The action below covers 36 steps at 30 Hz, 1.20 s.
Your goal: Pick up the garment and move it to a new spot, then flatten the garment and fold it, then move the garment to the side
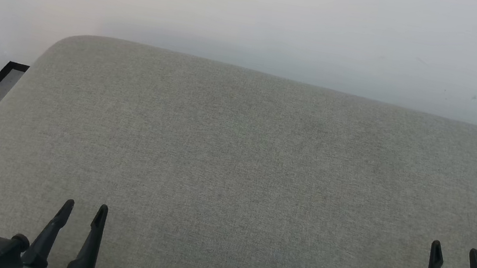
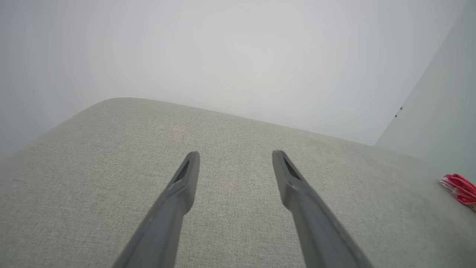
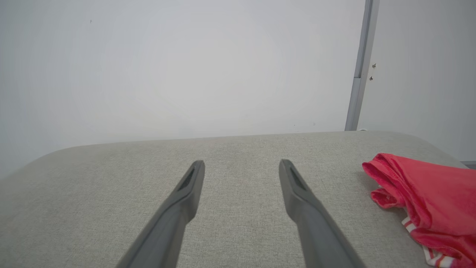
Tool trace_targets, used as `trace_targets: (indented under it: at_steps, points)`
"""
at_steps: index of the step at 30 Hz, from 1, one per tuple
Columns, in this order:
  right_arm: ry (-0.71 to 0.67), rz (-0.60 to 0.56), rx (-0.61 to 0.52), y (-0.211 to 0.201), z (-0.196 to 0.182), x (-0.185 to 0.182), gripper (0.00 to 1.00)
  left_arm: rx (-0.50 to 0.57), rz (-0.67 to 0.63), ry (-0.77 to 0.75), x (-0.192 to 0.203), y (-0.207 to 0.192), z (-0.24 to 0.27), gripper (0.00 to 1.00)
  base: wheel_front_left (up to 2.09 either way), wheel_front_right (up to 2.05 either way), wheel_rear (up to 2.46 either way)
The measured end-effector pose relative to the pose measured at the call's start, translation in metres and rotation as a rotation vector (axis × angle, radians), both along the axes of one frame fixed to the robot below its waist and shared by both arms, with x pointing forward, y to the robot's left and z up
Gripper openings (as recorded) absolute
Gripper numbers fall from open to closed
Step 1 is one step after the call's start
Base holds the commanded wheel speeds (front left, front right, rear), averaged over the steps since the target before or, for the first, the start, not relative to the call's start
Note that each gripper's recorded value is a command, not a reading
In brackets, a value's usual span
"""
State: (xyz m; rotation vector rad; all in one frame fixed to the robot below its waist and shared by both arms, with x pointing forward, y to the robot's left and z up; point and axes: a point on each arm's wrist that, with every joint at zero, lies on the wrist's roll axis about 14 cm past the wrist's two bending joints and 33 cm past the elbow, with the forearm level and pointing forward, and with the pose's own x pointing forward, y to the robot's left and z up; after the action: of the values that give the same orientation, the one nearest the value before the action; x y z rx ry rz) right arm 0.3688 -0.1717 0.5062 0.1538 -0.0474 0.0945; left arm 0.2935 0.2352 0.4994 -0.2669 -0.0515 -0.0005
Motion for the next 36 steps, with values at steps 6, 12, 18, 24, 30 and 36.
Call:
trace_targets:
  at_steps: [6, 12, 18, 24, 30, 36]
  points:
    - [0.015, -0.001, 0.011, 0.0, -0.005, -0.001, 0.0, -0.007, 0.004, 0.001, 0.002, -0.001, -0.001, 0.0, 0.0, 0.0, 0.0]
    - [0.092, -0.011, 0.039, 0.0, -0.027, -0.008, 0.0, -0.063, 0.009, 0.062, -0.002, -0.009, -0.021, 0.0, 0.0, 0.0, 0.0]
    - [0.12, -0.031, 0.13, -0.004, -0.032, -0.009, 0.0, -0.141, 0.026, 0.079, 0.0, -0.007, -0.024, 0.0, 0.0, 0.0, 0.0]
    - [0.125, -0.045, 0.239, -0.005, -0.029, -0.005, 0.0, -0.231, 0.047, 0.087, 0.005, -0.004, -0.025, 0.0, 0.0, 0.0, 0.0]
    - [0.134, -0.057, 0.34, -0.007, -0.029, -0.002, 0.0, -0.324, 0.063, 0.084, 0.012, -0.002, -0.023, 0.0, 0.0, 0.0, 0.0]
    - [0.138, -0.067, 0.436, -0.008, -0.027, 0.001, 0.0, -0.404, 0.075, 0.083, 0.018, 0.0, -0.022, 0.0, 0.0, 0.0, 0.0]
